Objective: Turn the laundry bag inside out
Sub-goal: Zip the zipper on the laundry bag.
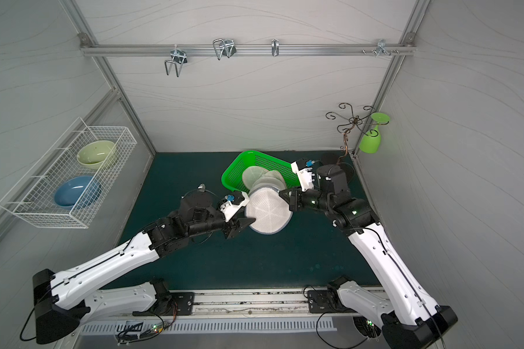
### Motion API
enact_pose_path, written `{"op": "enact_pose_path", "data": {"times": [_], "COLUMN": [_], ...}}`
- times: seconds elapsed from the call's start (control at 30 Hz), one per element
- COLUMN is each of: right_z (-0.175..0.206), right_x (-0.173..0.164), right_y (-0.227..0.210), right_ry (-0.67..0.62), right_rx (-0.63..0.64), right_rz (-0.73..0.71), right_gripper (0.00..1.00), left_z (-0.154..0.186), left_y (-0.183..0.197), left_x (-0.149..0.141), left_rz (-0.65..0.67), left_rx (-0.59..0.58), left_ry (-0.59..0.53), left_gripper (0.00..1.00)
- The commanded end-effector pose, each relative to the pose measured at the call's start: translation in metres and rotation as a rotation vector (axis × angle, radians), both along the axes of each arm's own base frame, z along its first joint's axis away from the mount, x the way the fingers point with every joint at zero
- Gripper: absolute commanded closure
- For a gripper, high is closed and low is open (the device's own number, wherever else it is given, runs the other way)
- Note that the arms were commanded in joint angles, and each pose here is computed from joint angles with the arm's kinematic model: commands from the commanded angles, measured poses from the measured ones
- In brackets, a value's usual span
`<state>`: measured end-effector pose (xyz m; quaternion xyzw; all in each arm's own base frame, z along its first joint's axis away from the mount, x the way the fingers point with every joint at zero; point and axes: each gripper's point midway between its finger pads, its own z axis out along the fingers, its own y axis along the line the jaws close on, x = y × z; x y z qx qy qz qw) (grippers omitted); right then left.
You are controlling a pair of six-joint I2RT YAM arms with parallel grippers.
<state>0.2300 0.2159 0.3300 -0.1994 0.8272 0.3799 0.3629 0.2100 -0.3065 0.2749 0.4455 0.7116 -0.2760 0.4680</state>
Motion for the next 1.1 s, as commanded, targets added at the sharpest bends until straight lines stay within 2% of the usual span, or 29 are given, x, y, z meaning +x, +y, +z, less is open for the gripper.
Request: {"op": "enact_pose_path", "data": {"times": [0.0,0.2,0.3,0.43,0.53,0.63,0.7,0.9,1.07], "right_z": [0.014,0.011,0.007,0.003,-0.006,-0.014,-0.015,-0.014,-0.005], "right_x": [-0.005,-0.003,-0.002,-0.006,-0.009,-0.012,-0.016,-0.032,-0.038], "right_y": [-0.004,-0.008,-0.011,-0.009,-0.005,0.001,0.007,0.037,0.05], "right_ry": [-0.065,-0.09,-0.102,-0.112,-0.104,-0.1,-0.099,-0.113,-0.124], "right_rx": [-0.023,-0.068,-0.108,-0.144,-0.179,-0.209,-0.215,-0.212,-0.184], "right_rz": [0.011,0.003,-0.006,0.011,0.027,0.04,0.058,0.134,0.16], "right_gripper": [1.0,1.0,1.0,1.0,1.0,1.0,1.0,1.0,1.0], "left_z": [0.027,0.005,0.001,0.004,0.023,0.042,0.048,0.036,0.026], "left_y": [-0.003,0.014,0.017,0.011,-0.001,-0.015,-0.018,-0.017,-0.016], "left_x": [0.008,0.026,0.029,0.022,0.01,-0.006,-0.009,-0.003,0.001], "left_rz": [0.029,0.156,0.177,0.128,0.05,-0.041,-0.058,-0.026,-0.008], "left_rx": [-0.033,0.072,0.093,0.076,-0.002,-0.093,-0.118,-0.072,-0.033], "left_ry": [-0.035,-0.025,-0.022,-0.011,0.005,0.068,0.089,0.116,0.121], "left_gripper": [0.37,0.33,0.32,0.32,0.32,0.31,0.31,0.31,0.42]}}
